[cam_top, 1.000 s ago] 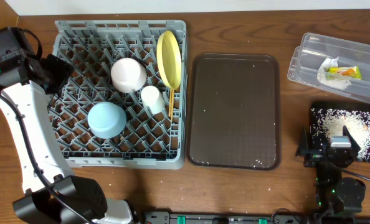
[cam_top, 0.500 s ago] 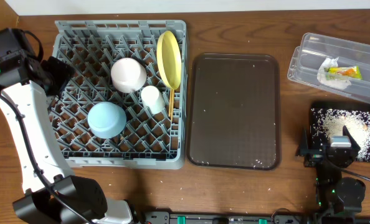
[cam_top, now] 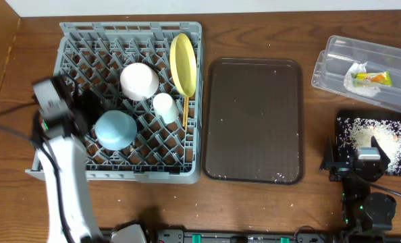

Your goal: Sort waste into correct bins and load items into the dishwasher

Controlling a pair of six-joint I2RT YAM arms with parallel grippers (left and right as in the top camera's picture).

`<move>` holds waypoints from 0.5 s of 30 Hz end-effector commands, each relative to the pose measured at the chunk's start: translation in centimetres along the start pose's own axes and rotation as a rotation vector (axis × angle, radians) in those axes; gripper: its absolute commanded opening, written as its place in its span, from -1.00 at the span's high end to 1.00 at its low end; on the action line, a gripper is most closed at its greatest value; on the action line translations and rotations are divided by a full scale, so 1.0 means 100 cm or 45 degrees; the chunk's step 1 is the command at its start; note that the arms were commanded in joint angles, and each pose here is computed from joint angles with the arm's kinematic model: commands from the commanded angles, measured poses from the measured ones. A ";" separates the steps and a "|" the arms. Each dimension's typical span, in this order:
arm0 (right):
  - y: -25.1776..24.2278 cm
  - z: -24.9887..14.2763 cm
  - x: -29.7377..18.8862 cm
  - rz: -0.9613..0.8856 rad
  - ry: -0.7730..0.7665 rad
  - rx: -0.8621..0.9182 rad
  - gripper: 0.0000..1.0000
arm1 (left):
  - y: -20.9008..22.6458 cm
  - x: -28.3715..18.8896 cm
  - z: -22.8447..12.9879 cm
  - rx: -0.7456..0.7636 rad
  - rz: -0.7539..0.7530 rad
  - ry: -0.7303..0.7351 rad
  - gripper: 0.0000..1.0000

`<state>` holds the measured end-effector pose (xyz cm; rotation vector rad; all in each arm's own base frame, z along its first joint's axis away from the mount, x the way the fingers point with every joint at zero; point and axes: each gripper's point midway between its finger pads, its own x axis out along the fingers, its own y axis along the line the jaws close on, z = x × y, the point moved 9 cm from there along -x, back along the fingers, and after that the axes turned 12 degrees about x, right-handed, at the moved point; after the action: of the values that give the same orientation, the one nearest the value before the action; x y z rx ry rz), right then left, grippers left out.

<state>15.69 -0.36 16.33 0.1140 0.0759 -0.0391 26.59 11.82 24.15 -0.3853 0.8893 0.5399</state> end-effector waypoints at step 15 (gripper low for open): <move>-0.001 -0.001 0.000 -0.005 0.002 0.016 -0.99 | 0.006 0.030 -0.139 0.424 -0.384 -0.436 -0.87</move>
<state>15.69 -0.36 16.33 0.1140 0.0760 -0.0387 19.83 6.84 14.81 -0.1484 0.5867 0.2315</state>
